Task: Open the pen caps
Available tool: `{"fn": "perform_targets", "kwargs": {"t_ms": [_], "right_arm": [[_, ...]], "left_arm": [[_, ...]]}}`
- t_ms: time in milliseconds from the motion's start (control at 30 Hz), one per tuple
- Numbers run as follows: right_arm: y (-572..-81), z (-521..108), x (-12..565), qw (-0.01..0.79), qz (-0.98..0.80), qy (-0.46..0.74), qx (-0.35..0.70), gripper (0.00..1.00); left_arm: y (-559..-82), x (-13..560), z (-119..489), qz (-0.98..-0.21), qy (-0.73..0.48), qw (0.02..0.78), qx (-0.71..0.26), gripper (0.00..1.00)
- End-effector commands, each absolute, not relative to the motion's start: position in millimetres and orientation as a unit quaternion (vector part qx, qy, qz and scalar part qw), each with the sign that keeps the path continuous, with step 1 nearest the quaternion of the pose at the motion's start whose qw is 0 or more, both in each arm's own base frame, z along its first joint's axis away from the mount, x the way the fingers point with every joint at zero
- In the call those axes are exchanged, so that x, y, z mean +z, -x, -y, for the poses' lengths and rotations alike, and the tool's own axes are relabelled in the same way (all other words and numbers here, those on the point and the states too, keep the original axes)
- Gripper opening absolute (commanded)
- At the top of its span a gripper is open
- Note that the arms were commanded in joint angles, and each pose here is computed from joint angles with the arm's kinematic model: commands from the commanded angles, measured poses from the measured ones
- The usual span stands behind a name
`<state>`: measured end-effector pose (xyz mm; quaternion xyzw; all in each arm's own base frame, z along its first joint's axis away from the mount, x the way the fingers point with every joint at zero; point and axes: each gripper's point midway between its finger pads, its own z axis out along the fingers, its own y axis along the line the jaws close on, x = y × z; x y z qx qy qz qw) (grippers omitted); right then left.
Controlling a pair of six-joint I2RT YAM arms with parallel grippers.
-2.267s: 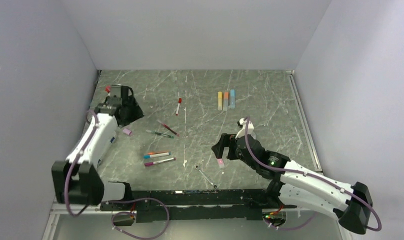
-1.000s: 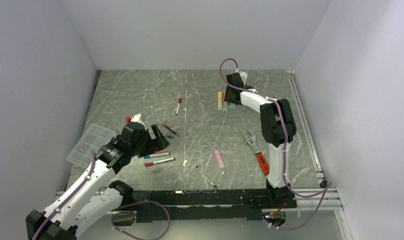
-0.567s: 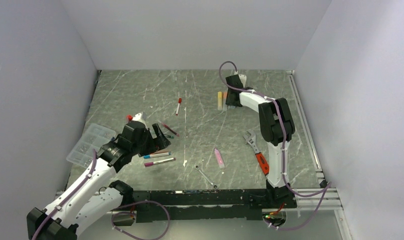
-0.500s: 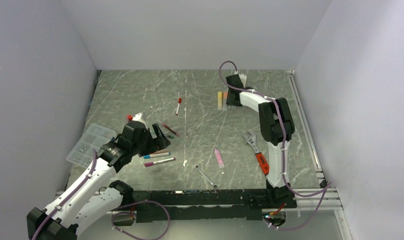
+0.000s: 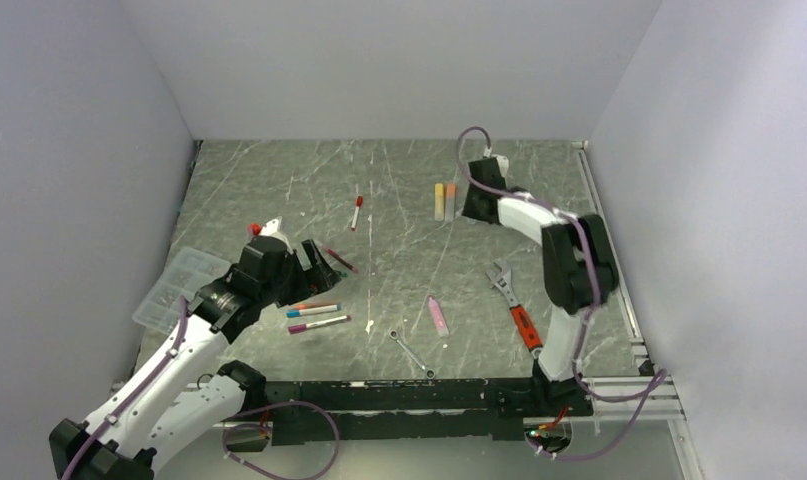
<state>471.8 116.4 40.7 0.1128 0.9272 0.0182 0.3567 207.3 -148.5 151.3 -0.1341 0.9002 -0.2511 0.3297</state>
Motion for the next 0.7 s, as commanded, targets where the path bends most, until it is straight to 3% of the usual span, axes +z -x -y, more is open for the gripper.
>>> {"fn": "perform_targets", "kwargs": {"t_ms": [0, 200, 367, 667], "right_arm": [[-449.3, -156.0, 176.5, 0.504, -0.842, -0.099, 0.164, 0.00], [-307.7, -250.5, 222.9, 0.519, -0.794, 0.077, 0.307, 0.00], [-218.0, -273.2, 225.0, 0.506, -0.776, 0.118, 0.358, 0.00], [-182.3, -275.6, 209.8, 0.499, -0.795, 0.126, 0.322, 0.00]], "left_arm": [[-224.3, 188.4, 152.1, -0.876, 0.151, 0.370, -0.270, 0.95], [-241.5, 212.7, 170.4, -0.813, 0.164, 0.428, -0.359, 1.00], [-237.3, 245.9, 201.5, -0.774, 0.120, 0.423, -0.456, 1.00], [-235.9, 278.8, 244.9, -0.751, 0.024, 0.415, -0.514, 0.98]]}}
